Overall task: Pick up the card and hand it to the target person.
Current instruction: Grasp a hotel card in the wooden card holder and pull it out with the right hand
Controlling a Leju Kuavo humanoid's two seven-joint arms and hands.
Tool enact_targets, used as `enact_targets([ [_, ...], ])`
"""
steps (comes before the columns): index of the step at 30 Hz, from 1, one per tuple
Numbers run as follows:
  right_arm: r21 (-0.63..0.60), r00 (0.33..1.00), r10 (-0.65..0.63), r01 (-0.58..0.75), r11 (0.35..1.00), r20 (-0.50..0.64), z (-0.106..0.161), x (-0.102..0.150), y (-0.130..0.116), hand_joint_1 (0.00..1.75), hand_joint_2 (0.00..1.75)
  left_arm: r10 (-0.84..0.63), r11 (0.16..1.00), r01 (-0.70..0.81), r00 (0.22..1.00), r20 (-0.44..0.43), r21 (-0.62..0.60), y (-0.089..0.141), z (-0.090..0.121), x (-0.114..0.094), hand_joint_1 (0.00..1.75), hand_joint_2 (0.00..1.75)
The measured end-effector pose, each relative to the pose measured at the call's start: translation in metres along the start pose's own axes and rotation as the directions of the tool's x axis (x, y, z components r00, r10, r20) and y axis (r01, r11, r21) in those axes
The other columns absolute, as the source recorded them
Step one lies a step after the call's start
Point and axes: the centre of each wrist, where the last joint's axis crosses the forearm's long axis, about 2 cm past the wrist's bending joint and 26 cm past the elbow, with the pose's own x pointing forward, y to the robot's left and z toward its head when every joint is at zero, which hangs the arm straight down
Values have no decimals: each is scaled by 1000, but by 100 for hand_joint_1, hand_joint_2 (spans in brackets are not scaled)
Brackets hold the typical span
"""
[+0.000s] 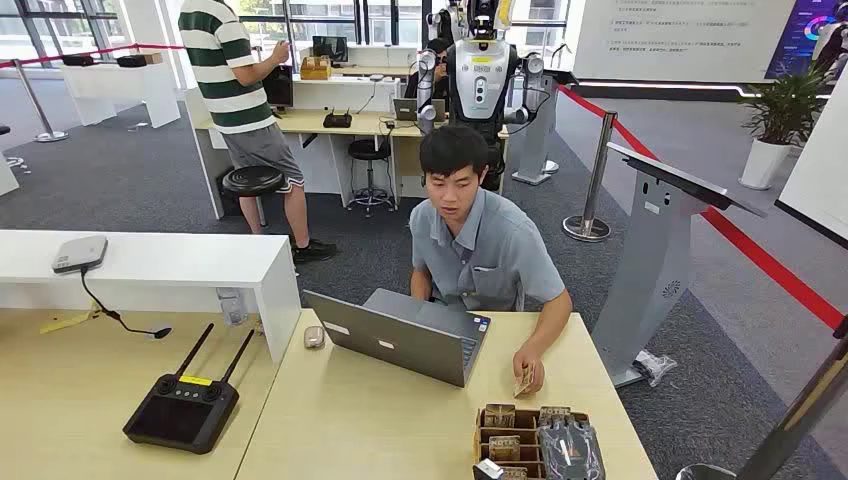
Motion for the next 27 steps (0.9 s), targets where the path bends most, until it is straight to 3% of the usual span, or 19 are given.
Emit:
enact_targets([
  [9, 19, 1000, 16, -16, 1000, -11, 0, -5, 5, 99, 175, -6, 1000, 6, 1000, -7, 0, 0, 0, 0, 0, 0],
  [11, 22, 1000, 22, -21, 1000, -13, 1, -6, 6, 110, 175, -9, 1000, 9, 1000, -8, 0, 0, -1, 0, 0, 0],
  [16, 24, 999, 30, -29, 999, -20, 1, -8, 6, 173, 175, -12, 1000, 12, 1000, -11, 0, 0, -1, 0, 0, 0],
  [27, -23, 998, 60, -61, 998, -26, 3, -11, 8, 175, 175, -9, 1000, 9, 1000, -3, 0, 0, -1, 0, 0, 0],
])
